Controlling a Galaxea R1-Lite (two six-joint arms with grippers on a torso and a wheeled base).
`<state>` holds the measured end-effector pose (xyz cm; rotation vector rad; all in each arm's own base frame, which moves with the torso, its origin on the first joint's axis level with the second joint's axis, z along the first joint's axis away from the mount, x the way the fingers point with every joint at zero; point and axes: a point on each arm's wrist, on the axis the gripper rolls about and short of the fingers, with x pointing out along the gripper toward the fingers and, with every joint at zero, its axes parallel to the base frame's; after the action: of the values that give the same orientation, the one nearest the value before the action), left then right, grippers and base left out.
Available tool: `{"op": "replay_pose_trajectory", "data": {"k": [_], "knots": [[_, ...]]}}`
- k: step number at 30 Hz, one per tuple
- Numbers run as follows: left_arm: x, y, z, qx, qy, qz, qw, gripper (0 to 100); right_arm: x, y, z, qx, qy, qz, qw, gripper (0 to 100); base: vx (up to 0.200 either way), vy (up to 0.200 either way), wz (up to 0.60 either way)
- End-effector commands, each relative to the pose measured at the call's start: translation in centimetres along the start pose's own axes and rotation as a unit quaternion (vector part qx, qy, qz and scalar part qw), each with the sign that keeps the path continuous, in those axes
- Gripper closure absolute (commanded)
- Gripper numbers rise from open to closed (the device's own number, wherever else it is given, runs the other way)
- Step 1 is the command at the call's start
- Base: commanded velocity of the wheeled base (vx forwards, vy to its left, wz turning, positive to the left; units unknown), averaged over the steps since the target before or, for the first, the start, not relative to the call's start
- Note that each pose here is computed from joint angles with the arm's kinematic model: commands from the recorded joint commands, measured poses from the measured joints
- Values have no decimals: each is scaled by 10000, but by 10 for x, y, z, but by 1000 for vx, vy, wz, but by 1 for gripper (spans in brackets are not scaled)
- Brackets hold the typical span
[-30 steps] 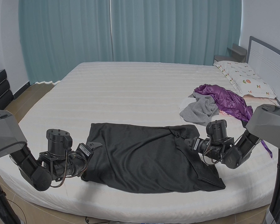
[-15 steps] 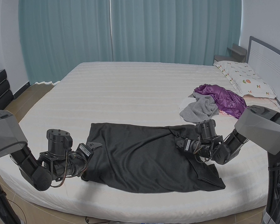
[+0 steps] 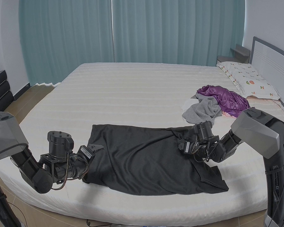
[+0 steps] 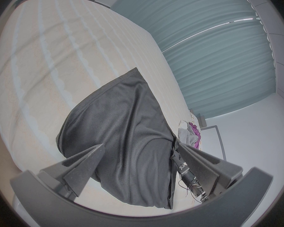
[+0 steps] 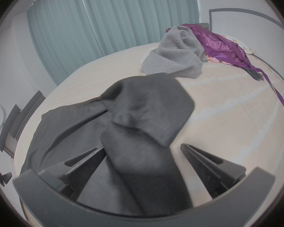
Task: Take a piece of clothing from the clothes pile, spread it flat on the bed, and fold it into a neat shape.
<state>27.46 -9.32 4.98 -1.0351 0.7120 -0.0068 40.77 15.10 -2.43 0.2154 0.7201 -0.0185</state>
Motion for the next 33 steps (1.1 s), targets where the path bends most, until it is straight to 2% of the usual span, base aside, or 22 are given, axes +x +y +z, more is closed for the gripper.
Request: {"op": "replay_pose_trajectory", "data": {"k": [1,10,14,15,16,21,23,24,29,33], "knots": [[1,1,0,-3,8,18,10000,0,13,-21,7,156,-43,-229,9996,0,0,0,0],[1,1,0,-8,12,24,10000,0,15,-84,40,780,-413,-739,9934,0,0,0,0],[1,1,0,-16,12,24,10000,0,15,-110,54,1036,-662,-814,9891,0,0,0,0],[1,1,0,-16,12,24,10000,0,15,-110,54,1036,-662,-814,9891,0,0,0,0],[1,1,0,-7,9,17,10000,0,13,-118,57,1112,-750,-716,9884,0,0,0,0],[2,2,0,-20,9,33,10000,0,0,-117,67,1324,-1064,-212,9852,0,0,0,0],[2,2,0,-20,2,36,10000,0,0,-117,67,1323,-1061,-205,9853,0,0,0,0],[3,1,1,-20,-1,29,10000,0,-9,-113,72,1343,-1108,-23,9847,0,0,0,0],[3,2,1,-28,-13,34,10000,0,-21,-98,67,1330,-905,427,9861,0,0,0,0],[3,3,4,-45,-49,48,10000,0,-25,-88,62,1408,-775,606,9851,0,0,0,0]]}}
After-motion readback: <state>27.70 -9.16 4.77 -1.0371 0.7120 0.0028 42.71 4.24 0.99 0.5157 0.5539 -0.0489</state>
